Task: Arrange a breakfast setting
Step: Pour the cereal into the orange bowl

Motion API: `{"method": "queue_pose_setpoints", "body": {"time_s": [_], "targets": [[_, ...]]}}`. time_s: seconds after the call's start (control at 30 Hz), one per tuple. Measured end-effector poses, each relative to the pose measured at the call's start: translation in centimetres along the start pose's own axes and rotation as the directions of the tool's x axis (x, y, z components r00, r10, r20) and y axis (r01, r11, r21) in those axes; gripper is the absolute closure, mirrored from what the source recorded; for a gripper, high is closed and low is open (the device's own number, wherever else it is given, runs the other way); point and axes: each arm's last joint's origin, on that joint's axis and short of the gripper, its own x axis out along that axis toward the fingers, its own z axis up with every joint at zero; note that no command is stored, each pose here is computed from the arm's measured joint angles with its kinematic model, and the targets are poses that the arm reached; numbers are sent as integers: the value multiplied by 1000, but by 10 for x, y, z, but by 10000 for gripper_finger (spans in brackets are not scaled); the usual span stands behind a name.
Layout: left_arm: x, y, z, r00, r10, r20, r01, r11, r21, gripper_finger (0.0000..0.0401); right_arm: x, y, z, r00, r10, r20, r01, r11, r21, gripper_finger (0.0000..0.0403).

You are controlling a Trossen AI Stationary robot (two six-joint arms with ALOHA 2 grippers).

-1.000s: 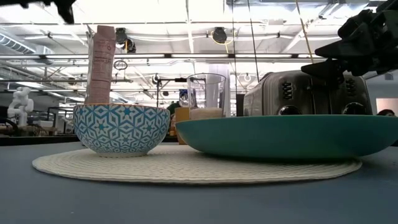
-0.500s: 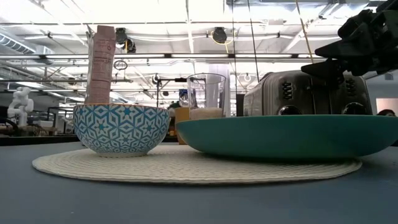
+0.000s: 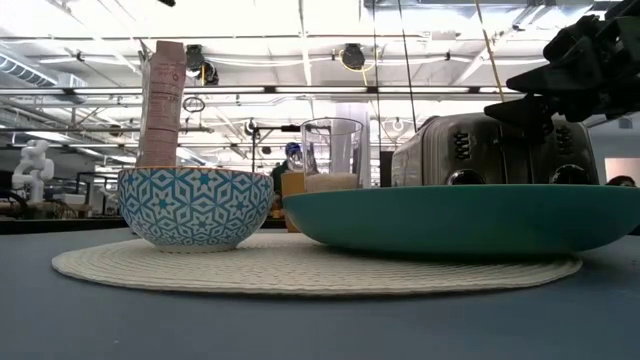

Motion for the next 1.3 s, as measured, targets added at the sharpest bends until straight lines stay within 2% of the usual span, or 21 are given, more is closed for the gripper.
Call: {"method": "queue_pose_setpoints", "body": {"time_s": [0.23,0.37,0.5,0.73,0.9,1.3], "targets": [[16,6,2,978,39,-206,-35,999,22,128,0,0,0,1000,0,0,0,1000,0,117],[27,8,2,957,68,-281,-59,997,40,128,0,0,0,1000,0,0,0,1000,0,117],[37,10,3,941,93,-325,-81,995,52,128,0,0,0,1000,0,0,0,1000,0,117],[54,9,5,911,71,-407,-59,997,40,128,0,0,0,1000,0,0,0,1000,0,117],[66,8,4,872,99,-480,-78,995,62,128,0,0,0,1000,0,0,0,1000,0,117],[80,10,6,847,92,-524,-82,996,42,128,0,0,0,1000,0,0,0,1000,0,117]]}}
